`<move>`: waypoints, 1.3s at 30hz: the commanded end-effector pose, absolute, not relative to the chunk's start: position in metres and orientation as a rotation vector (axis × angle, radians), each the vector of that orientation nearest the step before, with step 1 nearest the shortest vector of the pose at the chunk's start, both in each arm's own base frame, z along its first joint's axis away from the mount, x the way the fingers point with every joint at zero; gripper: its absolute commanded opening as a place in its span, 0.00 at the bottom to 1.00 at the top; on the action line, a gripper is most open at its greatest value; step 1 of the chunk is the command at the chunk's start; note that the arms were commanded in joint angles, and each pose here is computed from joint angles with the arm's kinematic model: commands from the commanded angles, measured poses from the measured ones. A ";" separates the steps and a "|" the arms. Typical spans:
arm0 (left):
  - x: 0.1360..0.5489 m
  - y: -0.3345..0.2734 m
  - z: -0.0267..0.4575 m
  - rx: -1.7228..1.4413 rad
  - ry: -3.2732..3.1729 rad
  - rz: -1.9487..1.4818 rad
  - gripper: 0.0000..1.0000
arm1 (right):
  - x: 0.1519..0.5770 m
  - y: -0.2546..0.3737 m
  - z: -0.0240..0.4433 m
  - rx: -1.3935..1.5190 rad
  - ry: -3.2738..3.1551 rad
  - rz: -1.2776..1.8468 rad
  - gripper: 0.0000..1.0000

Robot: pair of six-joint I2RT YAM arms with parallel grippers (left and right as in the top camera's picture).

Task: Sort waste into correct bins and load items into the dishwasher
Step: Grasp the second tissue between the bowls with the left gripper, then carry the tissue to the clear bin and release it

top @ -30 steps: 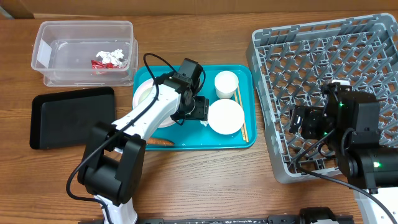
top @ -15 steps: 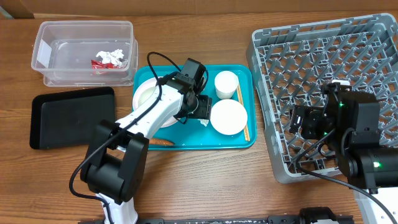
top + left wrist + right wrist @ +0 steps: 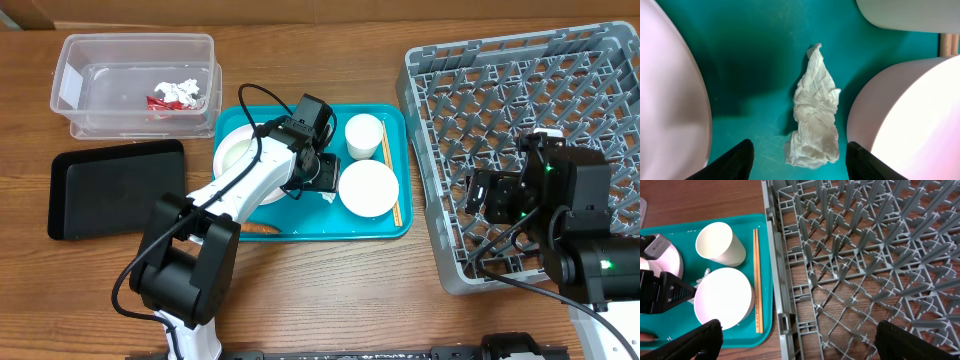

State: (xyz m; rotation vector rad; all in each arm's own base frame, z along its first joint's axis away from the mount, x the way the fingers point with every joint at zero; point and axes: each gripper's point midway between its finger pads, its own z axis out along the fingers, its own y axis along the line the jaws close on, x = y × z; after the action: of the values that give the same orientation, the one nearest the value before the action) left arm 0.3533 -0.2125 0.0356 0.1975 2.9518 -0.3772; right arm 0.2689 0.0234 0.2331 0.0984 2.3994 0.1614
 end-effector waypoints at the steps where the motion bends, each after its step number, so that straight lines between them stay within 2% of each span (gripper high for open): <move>1: 0.349 -0.215 0.026 0.242 2.969 -0.371 0.62 | 0.272 0.022 0.247 0.107 2.362 0.158 1.00; 6: 0.346 -0.214 0.013 0.241 3.002 -0.357 0.63 | 0.272 0.022 0.247 0.107 2.362 0.158 1.00; 10: 0.342 -0.212 -0.005 0.240 3.048 -0.340 0.56 | 0.272 0.022 0.247 0.107 2.363 0.158 1.00; 13: 0.343 -0.213 -0.004 0.240 3.045 -0.340 0.45 | 0.272 0.022 0.247 0.107 2.362 0.158 1.00; 14: 0.344 -0.213 -0.003 0.241 3.042 -0.342 0.36 | 0.272 0.022 0.247 0.107 2.362 0.158 1.00; 15: 0.345 -0.213 -0.002 0.239 3.039 -0.343 0.22 | 0.272 0.022 0.247 0.107 2.362 0.158 1.00; 17: 0.348 -0.213 0.002 0.233 3.035 -0.345 0.10 | 0.272 0.022 0.247 0.107 2.362 0.157 1.00; 19: 0.351 -0.213 0.007 0.230 3.033 -0.346 0.04 | 0.272 0.022 0.247 0.107 2.362 0.157 1.00; 27: 0.375 -0.200 0.056 0.230 3.015 -0.295 0.04 | 0.272 0.022 0.246 0.107 2.365 0.157 1.00; 34: 0.440 -0.118 0.148 -0.026 2.810 -0.054 0.04 | 0.272 0.022 0.246 0.107 2.365 0.157 1.00; 39: 0.483 -0.041 0.189 -0.255 2.634 0.032 0.04 | 0.272 0.022 0.246 0.107 2.365 0.157 1.00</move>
State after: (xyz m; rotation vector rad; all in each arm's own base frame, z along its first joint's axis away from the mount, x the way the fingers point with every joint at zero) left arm 0.4588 -0.1004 0.1464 -0.1257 2.7897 -0.0971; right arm 0.2689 0.0233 0.2331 0.0990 2.3994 0.1611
